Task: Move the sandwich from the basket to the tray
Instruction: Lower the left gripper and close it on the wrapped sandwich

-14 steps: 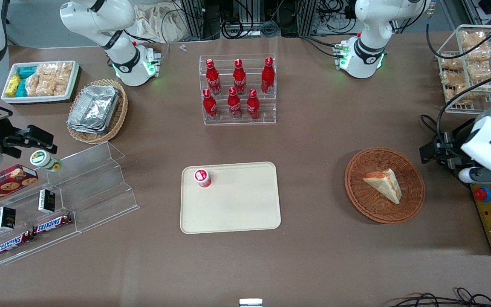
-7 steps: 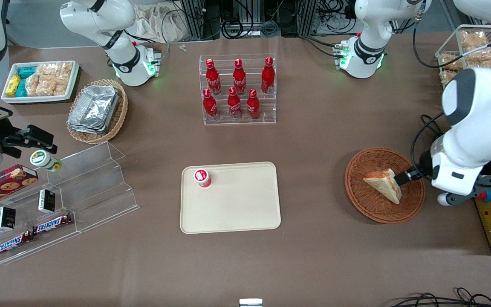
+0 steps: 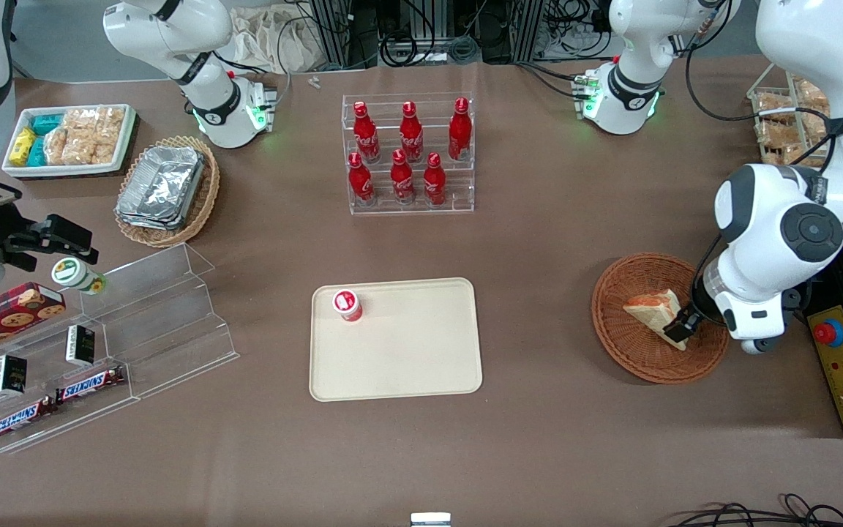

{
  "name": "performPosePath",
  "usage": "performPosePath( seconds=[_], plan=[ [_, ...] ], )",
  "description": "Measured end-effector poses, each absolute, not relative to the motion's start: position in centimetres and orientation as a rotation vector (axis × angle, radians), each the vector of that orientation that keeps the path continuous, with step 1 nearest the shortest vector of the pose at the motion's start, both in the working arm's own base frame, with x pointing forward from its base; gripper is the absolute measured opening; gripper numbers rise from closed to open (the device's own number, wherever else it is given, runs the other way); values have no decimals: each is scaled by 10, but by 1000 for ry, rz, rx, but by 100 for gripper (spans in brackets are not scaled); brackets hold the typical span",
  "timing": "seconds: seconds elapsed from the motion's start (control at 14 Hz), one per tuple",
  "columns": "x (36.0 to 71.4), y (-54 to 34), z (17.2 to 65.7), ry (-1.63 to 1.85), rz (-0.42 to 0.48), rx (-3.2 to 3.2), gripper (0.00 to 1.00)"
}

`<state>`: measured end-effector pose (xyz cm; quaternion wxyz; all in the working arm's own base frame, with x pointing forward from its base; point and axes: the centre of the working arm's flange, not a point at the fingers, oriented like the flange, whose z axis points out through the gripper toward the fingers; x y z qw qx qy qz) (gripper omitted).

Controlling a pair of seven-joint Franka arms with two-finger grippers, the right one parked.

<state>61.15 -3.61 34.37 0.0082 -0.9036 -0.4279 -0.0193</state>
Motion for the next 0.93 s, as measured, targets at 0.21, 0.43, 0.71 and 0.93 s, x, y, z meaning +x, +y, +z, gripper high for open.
performPosePath(
  seconds=[0.21, 0.43, 0.71, 0.93],
  plan=[
    [607, -20, 320, -1399, -22, -2777, 100],
    [602, -20, 299, -1425, 11, -2757, 100],
    [589, -22, 272, -1437, 28, -2751, 100],
    [580, -23, 255, -1442, 48, -2745, 100]
  ],
)
